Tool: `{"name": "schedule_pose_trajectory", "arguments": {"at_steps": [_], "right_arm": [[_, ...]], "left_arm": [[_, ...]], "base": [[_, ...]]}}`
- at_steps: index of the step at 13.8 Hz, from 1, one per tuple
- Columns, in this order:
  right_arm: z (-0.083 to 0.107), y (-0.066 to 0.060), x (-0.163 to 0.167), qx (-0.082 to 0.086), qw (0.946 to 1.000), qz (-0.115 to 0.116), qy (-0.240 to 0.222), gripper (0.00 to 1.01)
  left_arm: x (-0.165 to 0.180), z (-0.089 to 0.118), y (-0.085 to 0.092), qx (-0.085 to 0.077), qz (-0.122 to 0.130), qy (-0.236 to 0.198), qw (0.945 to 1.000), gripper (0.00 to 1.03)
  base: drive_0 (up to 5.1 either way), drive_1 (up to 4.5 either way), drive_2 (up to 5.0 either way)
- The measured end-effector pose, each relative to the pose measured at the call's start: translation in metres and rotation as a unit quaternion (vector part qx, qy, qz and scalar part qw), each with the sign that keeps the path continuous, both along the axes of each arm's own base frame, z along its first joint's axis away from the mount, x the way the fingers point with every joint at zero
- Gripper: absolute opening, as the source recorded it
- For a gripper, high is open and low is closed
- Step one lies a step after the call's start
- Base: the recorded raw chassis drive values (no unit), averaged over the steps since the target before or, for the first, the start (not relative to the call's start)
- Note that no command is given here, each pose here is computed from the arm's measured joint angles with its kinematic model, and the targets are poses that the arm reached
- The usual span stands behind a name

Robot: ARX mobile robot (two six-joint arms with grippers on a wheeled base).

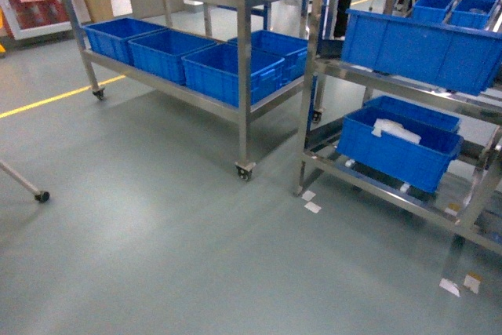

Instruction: Pick red block from blue box to shelf

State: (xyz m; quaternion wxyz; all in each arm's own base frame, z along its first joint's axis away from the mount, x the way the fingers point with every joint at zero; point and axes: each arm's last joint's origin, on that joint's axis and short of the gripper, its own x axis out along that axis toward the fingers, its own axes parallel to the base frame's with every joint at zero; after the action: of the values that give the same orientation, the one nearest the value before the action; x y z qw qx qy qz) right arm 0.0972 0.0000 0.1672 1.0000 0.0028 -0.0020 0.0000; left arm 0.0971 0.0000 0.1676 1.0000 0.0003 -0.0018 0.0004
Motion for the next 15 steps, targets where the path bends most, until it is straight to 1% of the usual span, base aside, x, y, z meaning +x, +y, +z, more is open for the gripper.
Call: {"name": "schedule_pose_trajectory", "arguments": {"at_steps": [15], "right_arm": [[0.0000, 0.0000, 0.0000, 0.000, 1.0000, 0.000, 0.000, 0.29]], "left_arm": [[0.0000, 0.0000, 0.0000, 0.000, 0.000, 0.000, 1.0000, 0.98]], "base": [[-1.5, -1.47, -1.5]]}}
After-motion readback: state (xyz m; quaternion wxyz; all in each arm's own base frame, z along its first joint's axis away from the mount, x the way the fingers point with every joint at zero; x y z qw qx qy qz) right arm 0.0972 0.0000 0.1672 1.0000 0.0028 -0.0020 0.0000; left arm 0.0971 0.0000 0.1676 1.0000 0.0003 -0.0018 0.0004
